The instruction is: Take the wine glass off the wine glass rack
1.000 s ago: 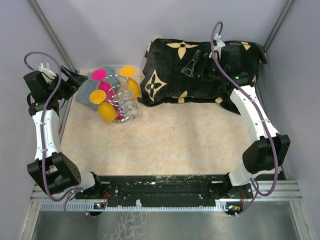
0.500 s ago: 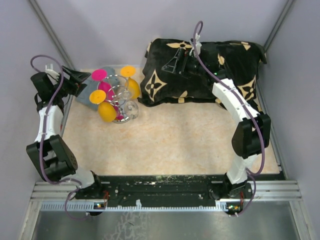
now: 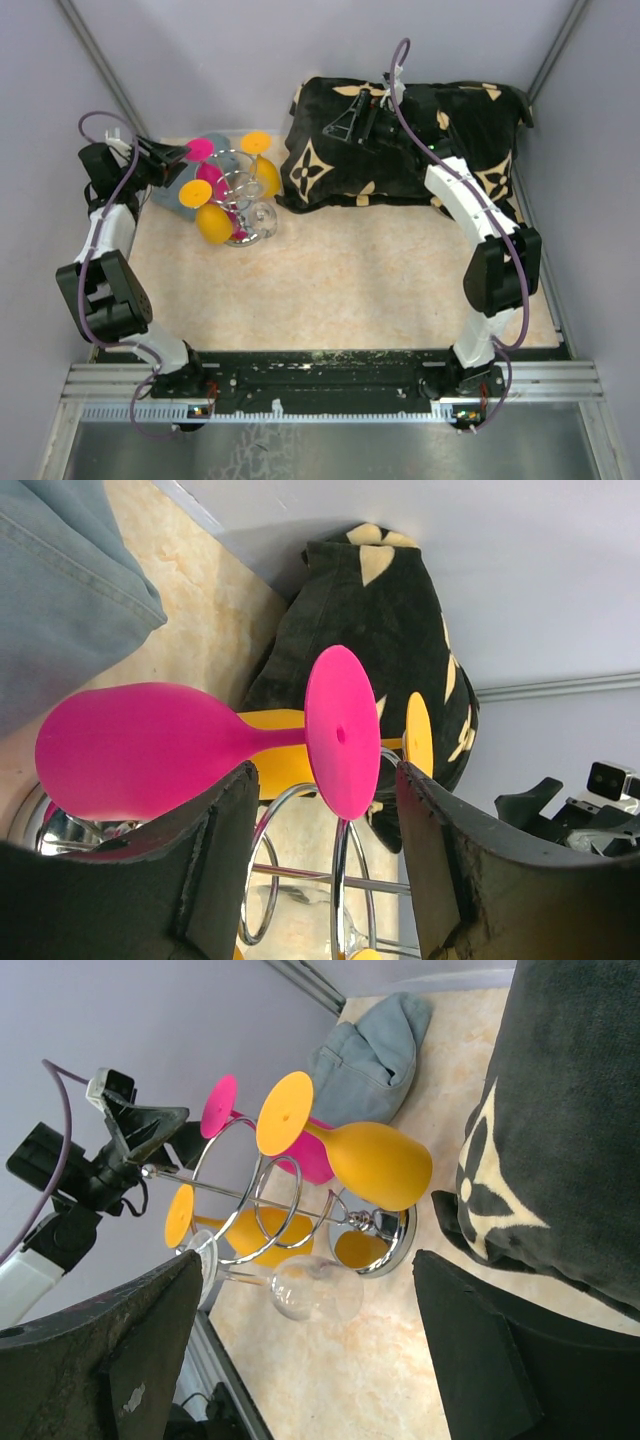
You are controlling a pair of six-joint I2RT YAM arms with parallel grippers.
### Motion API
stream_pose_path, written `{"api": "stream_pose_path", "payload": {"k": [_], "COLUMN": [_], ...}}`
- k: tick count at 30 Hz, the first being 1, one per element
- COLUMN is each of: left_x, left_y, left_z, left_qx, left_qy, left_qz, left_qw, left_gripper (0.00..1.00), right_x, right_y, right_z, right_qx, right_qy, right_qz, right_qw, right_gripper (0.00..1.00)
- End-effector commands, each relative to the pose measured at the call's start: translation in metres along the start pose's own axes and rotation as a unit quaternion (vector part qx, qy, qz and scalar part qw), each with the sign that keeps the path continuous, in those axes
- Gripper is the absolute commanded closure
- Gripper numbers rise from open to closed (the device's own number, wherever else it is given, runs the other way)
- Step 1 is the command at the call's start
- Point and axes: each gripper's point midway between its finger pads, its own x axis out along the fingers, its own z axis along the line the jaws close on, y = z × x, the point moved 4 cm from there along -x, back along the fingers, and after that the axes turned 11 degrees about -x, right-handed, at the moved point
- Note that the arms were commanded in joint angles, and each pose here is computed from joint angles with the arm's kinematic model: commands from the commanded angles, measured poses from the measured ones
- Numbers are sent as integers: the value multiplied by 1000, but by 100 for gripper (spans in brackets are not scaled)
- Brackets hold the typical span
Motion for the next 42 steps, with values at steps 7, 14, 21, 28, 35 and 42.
{"api": "stream_pose_path", "payload": {"k": [7, 14, 21, 28, 35, 42], "left_x": [6, 9, 10, 10, 8, 6], "left_y": [-13, -14, -13, -12, -8, -4], "left_z": [-17, -16, -13, -12, -10, -10], "left_qx": [22, 15, 8, 3, -5, -15], "left_qy": [28, 32, 32, 34, 39, 43], "left_qz": [-12, -10, -9, -7, -2, 2], "left_qw": [999, 999, 999, 999, 999, 999], "left_gripper": [40, 55, 64, 82, 98, 100], "right_x": [-7, -6, -6, -5, -6, -7], "right_y": [-19, -19, -19, -19, -17, -15], "right_z": [19, 18, 18, 17, 16, 15], "right_qx": [-30, -31, -35, -35, -37, -38], "right_qy": [-22, -21, -23, -21, -18, -15], "right_qz": [-34, -33, -31, -31, -28, -26], "right_qw": [999, 999, 999, 999, 999, 999], "right_gripper": [14, 14, 14, 14, 15, 15]}}
